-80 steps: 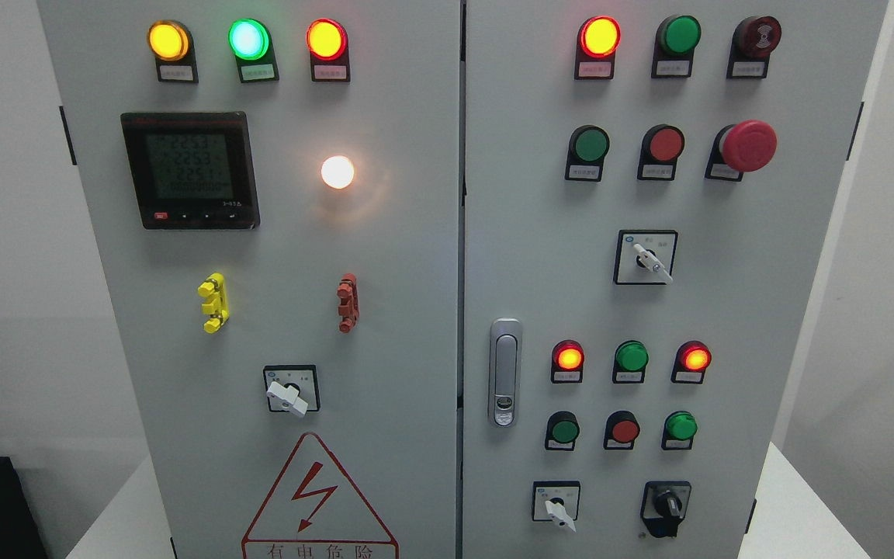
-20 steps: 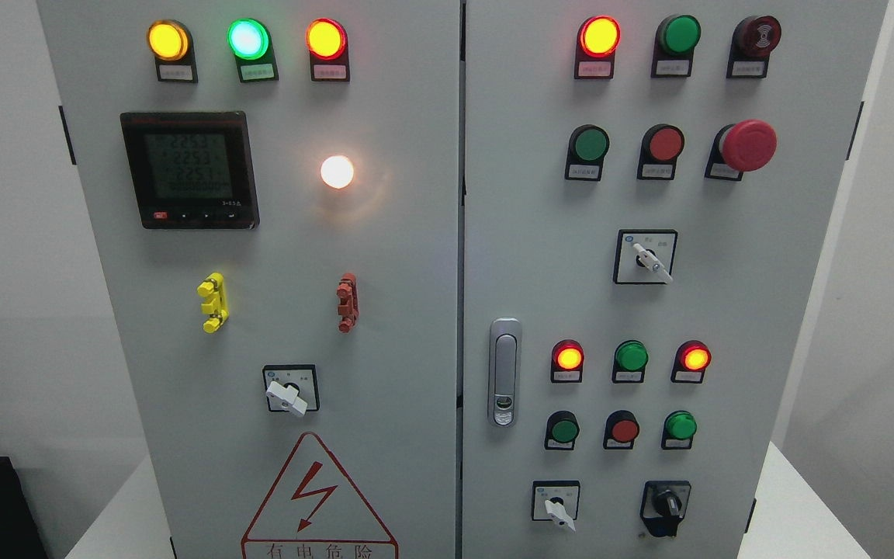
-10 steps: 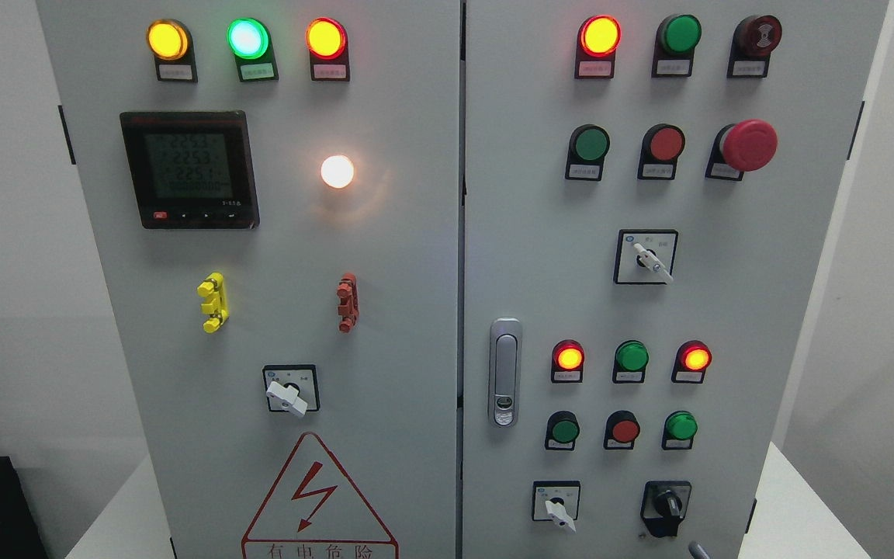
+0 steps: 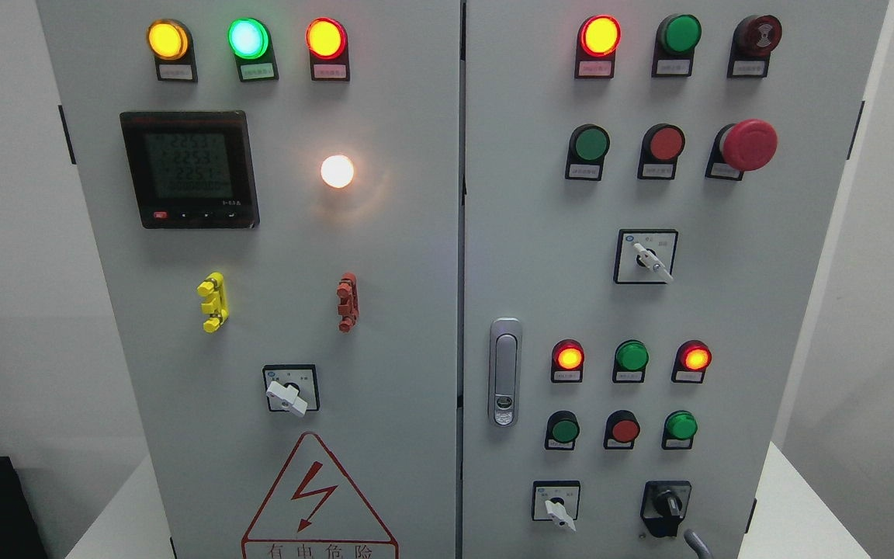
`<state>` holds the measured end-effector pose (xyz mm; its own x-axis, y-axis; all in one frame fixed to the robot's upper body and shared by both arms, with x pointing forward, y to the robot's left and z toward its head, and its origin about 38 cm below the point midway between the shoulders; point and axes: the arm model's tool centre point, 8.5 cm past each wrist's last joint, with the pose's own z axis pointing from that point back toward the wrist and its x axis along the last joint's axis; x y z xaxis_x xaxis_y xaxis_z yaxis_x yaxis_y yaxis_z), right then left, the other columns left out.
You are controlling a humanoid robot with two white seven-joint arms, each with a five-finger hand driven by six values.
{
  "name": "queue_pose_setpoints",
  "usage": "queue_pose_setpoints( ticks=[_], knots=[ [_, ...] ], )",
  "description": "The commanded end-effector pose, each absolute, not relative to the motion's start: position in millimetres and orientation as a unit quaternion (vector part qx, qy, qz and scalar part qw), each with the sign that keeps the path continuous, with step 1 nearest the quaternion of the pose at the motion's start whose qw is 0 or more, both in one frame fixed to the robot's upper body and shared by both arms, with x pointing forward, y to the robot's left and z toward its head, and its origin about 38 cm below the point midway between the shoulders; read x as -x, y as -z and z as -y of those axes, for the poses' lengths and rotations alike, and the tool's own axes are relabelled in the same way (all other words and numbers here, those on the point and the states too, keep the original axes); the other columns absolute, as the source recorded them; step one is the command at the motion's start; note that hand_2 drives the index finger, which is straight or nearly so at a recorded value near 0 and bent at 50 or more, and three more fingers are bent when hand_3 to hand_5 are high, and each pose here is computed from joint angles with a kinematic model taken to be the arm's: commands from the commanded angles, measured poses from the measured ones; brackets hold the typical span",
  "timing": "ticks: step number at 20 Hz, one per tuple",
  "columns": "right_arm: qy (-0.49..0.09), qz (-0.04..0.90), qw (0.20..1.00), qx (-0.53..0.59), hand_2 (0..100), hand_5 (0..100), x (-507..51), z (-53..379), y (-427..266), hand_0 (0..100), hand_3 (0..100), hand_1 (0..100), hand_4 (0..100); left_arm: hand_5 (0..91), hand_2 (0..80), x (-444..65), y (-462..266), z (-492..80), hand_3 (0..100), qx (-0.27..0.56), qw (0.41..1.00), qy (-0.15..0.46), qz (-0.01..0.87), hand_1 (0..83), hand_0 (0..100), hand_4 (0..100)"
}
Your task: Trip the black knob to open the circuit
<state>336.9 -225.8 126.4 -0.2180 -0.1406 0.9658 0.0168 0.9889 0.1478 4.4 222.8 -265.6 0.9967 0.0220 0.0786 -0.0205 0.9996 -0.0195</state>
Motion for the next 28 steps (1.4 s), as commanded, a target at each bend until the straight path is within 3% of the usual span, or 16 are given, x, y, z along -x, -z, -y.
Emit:
queue_pose_setpoints(
  ticks=[1,28],
  knots=[
    [0.06,0.786,0.613,-0.044,0,100,-339.8,225.3,-134.5,0,100,4,100,0.0,0.0,-6.2,265.5,-221.9,0,0.01,0.999,-0.012,0.042,38.9,12,0],
    [0.061,0.786,0.613,-0.053,2,100,-344.0,221.0,-135.5,0,100,5,100,0.0,0.0,-6.2,265.5,-222.8,0,0.009,0.999,-0.012,0.042,38.9,12,0]
  ],
)
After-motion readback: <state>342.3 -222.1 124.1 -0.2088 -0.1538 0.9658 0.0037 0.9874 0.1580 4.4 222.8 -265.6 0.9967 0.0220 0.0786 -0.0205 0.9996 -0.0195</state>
